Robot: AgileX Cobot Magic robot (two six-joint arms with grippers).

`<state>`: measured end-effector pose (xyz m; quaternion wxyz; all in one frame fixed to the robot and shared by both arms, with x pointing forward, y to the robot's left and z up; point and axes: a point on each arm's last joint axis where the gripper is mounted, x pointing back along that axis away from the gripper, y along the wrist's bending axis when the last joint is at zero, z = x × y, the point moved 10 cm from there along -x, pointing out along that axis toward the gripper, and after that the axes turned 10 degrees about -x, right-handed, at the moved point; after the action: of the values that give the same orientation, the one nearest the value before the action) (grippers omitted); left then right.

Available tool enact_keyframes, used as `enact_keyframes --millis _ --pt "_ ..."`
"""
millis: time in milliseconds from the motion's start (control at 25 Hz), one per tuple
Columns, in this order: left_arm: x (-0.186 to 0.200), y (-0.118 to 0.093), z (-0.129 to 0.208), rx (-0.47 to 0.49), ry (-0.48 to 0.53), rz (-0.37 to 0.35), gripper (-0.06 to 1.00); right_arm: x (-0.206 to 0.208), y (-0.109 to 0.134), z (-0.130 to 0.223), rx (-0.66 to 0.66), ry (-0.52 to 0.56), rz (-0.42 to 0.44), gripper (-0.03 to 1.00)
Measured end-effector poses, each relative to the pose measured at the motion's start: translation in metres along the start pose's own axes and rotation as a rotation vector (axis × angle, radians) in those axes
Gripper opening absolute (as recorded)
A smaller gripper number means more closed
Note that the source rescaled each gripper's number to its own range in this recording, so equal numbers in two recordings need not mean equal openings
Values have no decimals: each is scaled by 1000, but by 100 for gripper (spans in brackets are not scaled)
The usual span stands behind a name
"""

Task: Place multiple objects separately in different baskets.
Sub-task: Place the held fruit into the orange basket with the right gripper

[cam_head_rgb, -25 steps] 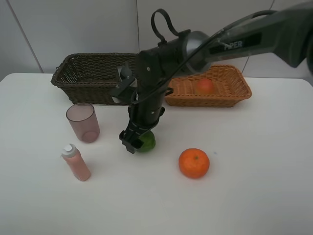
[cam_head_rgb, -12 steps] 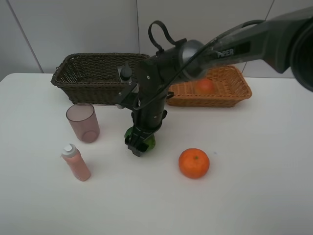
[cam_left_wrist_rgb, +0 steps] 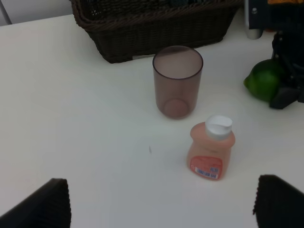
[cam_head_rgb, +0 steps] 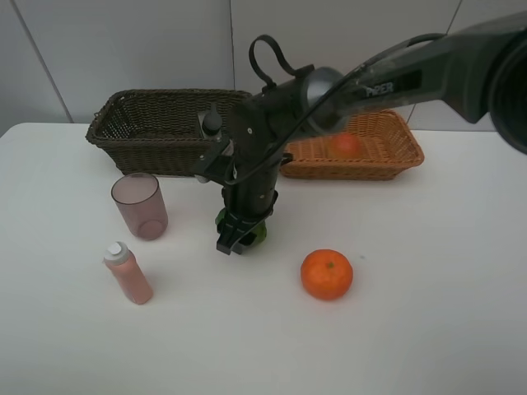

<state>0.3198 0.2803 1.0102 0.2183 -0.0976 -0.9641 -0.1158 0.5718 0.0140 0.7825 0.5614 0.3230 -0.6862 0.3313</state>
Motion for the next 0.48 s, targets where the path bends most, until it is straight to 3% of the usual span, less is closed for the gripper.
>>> enact_keyframes --millis 480 --pt "0 0 0 0 0 0 100 0 5 -2 9 -5 -1 41"
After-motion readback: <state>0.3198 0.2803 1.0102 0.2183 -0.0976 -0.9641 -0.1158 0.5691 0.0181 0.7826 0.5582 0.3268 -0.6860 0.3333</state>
